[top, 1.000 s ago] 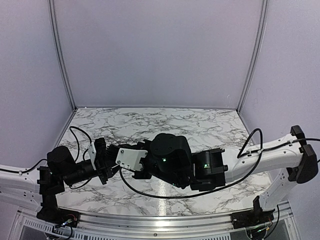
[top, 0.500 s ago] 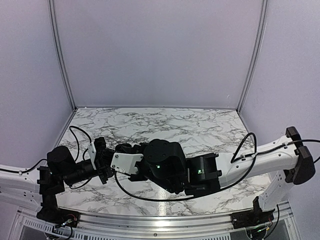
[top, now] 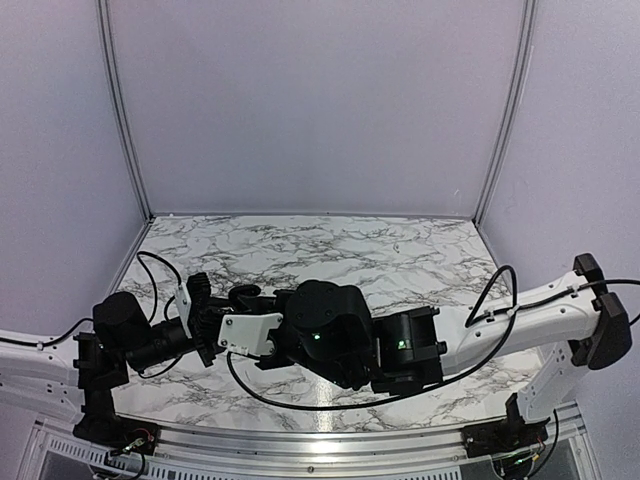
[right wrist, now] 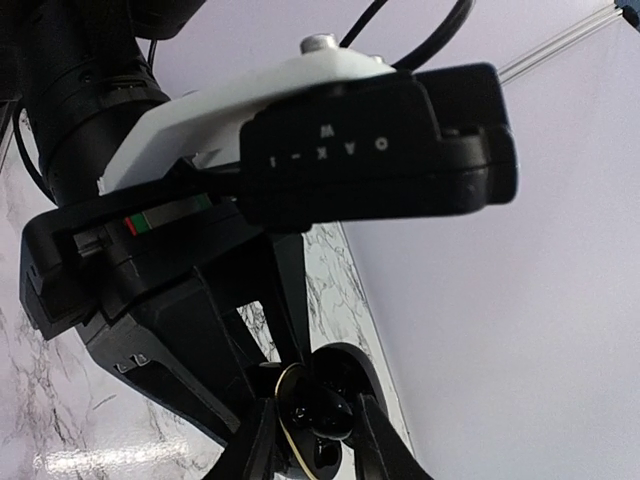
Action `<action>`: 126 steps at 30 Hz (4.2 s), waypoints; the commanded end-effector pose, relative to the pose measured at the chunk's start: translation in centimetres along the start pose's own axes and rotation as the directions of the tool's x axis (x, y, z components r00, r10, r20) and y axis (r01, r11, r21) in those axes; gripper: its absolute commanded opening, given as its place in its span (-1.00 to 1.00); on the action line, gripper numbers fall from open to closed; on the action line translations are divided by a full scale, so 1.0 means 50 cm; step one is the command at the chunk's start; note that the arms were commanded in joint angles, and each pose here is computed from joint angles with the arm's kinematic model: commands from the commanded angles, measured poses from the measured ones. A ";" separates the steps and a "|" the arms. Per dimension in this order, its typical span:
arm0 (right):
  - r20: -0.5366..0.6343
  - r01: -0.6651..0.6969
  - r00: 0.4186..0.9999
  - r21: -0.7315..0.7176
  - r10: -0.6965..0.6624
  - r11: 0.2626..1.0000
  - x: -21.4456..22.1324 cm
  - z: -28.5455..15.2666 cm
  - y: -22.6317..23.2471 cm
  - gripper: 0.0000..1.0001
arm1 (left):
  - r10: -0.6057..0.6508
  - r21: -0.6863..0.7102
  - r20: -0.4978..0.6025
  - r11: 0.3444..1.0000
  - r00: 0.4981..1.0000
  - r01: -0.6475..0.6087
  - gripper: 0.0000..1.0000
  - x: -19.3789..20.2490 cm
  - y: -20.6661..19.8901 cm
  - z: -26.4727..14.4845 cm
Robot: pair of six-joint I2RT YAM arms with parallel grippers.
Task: Insert the wireless bluetooth earbuds into the charging case
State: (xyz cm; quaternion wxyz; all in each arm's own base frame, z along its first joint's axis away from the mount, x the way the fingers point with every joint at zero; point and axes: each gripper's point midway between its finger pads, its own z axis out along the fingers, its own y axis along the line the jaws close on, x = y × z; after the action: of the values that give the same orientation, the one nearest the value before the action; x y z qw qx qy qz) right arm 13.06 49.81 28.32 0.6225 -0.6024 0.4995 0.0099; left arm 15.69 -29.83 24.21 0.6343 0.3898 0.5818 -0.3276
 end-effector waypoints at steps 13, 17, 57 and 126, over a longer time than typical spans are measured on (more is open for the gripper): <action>0.117 -0.154 0.980 -0.064 0.160 0.986 -0.047 -0.056 -0.056 -0.01 | -0.004 -0.026 0.114 1.000 0.993 0.007 -1.00 -0.070 0.014 -0.008; 0.147 -0.276 0.945 -0.114 0.291 0.954 -0.036 -0.074 -0.098 -0.01 | 0.002 -0.049 0.120 0.999 0.993 0.004 -1.00 -0.069 0.022 -0.016; -0.429 -0.802 0.523 0.046 0.737 0.596 0.503 0.089 0.171 0.20 | -0.043 -0.296 0.125 0.952 0.991 0.079 -1.00 -0.038 0.127 -0.061; -0.451 -0.749 0.638 -0.173 0.624 0.640 0.464 0.145 0.147 -0.13 | -0.023 -0.309 0.090 0.950 0.996 0.050 -1.00 -0.021 0.133 -0.056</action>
State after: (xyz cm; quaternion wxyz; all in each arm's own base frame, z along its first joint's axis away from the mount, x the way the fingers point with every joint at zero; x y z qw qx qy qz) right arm 24.44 41.76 5.51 0.3692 -0.4478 0.7893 0.2001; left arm 20.05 -24.62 25.16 0.6940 0.2720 0.6169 -0.2527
